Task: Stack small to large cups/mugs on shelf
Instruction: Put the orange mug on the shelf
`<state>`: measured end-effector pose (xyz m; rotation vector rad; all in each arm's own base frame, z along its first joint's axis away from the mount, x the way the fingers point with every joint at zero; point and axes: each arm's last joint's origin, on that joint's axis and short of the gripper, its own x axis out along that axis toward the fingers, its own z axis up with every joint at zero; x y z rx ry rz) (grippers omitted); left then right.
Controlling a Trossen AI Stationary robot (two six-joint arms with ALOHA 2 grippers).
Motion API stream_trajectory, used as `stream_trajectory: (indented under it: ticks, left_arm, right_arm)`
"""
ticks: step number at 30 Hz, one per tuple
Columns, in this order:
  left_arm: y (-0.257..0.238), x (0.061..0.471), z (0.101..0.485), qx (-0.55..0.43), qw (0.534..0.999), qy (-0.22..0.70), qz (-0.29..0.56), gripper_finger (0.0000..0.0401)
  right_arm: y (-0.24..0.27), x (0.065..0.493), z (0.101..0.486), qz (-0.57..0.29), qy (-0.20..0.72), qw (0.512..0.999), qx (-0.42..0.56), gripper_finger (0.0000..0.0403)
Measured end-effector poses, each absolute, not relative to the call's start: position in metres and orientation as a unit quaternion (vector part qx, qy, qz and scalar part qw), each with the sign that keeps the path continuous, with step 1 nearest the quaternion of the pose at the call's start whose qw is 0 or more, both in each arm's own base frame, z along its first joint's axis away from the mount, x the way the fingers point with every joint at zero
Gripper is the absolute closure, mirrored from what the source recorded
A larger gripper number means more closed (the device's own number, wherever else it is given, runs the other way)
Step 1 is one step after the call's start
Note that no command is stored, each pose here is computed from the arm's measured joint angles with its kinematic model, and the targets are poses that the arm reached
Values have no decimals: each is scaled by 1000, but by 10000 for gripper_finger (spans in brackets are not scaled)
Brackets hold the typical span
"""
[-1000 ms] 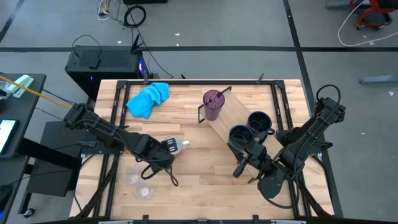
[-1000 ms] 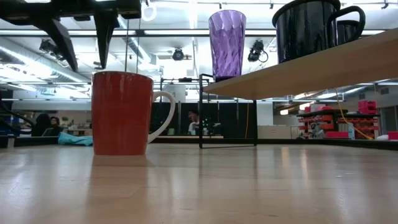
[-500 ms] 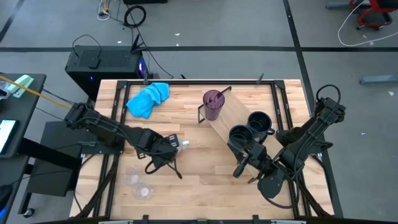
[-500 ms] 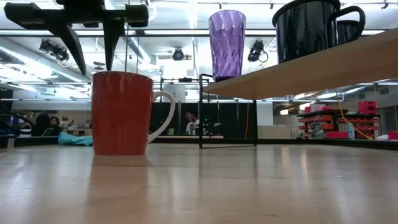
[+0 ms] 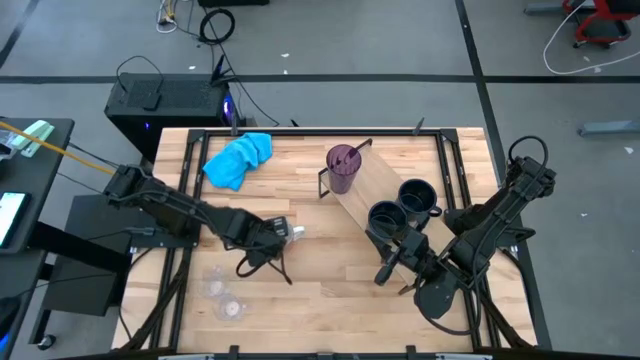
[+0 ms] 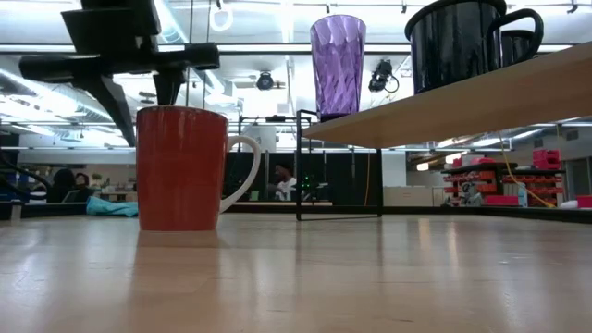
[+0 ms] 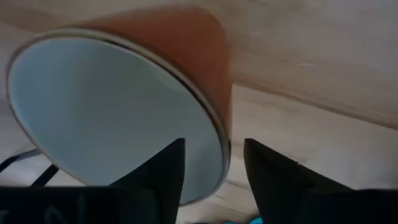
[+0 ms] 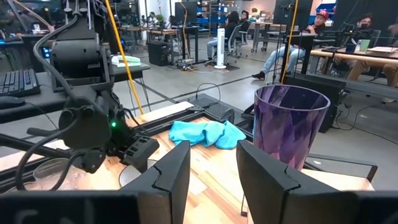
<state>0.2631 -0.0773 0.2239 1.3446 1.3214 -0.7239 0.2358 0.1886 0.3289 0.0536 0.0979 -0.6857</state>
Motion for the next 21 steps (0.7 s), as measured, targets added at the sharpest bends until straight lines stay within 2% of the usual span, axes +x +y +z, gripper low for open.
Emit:
stream_trajectory:
  ticks: [7, 17, 21]
  left_arm:
    - [-68, 266, 224, 532, 552, 560, -314, 242]
    - [-68, 266, 224, 533, 555, 555, -317, 355]
    - [-69, 266, 225, 510, 571, 559, -320, 374]
  right_arm:
    - [185, 239, 328, -333, 57, 941, 32, 265]
    - [184, 241, 328, -334, 60, 940, 32, 265]
    - [184, 241, 328, -334, 60, 940, 32, 265]
